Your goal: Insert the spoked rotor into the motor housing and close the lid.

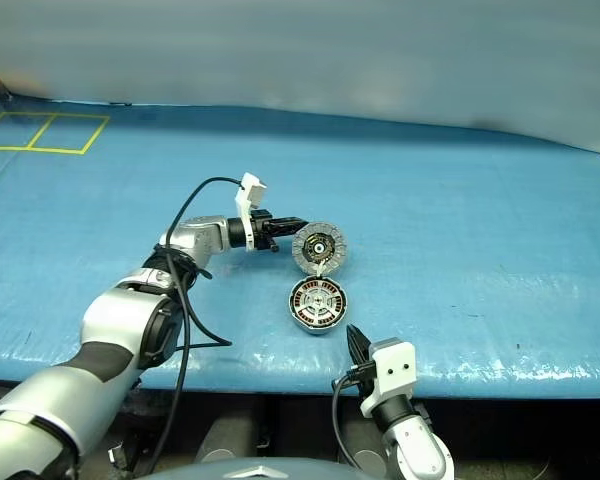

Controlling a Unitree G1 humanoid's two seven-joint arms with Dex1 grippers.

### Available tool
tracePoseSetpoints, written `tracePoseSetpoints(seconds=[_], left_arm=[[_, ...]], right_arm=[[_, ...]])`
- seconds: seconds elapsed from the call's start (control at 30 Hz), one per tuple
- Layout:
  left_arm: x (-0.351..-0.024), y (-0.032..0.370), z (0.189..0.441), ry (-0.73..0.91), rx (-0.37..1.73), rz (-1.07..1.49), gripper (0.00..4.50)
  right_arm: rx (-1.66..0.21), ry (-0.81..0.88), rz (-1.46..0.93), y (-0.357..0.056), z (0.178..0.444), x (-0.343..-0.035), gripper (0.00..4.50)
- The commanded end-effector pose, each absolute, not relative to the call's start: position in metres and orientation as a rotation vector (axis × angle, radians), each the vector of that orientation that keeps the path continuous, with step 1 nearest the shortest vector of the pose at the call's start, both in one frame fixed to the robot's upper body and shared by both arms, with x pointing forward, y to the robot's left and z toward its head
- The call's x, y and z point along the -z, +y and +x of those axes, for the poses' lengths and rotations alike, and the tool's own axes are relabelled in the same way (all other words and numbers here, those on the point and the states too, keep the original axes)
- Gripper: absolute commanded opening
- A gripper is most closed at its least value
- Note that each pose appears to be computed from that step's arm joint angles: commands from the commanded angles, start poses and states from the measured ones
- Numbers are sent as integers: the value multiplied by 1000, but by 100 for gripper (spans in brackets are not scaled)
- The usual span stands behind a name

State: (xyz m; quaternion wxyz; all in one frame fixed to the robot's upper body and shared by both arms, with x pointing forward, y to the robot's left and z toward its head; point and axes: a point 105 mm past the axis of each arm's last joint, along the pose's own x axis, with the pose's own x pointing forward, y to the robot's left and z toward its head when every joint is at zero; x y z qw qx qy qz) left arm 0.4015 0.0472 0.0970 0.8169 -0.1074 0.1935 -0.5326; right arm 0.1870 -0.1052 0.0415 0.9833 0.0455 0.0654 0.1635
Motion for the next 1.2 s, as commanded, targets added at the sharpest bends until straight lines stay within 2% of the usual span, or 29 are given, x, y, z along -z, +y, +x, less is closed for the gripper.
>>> tracePoseSetpoints(seconds=[0.03, 0.33, 0.67, 1.2], left_arm=[[-112, 31, 400, 383, 1215, -158, 1], [-118, 22, 390, 400, 1337, -120, 1], [-125, 34, 371, 442, 1537, -83, 1], [-106, 46, 349, 585, 1669, 65, 1]], right_arm=[[-335, 92, 102, -103, 185, -50, 0], [-327, 100, 104, -101, 185, -48, 0], [-328, 121, 100, -101, 188, -42, 0], [-338, 133, 97, -100, 193, -40, 0]])
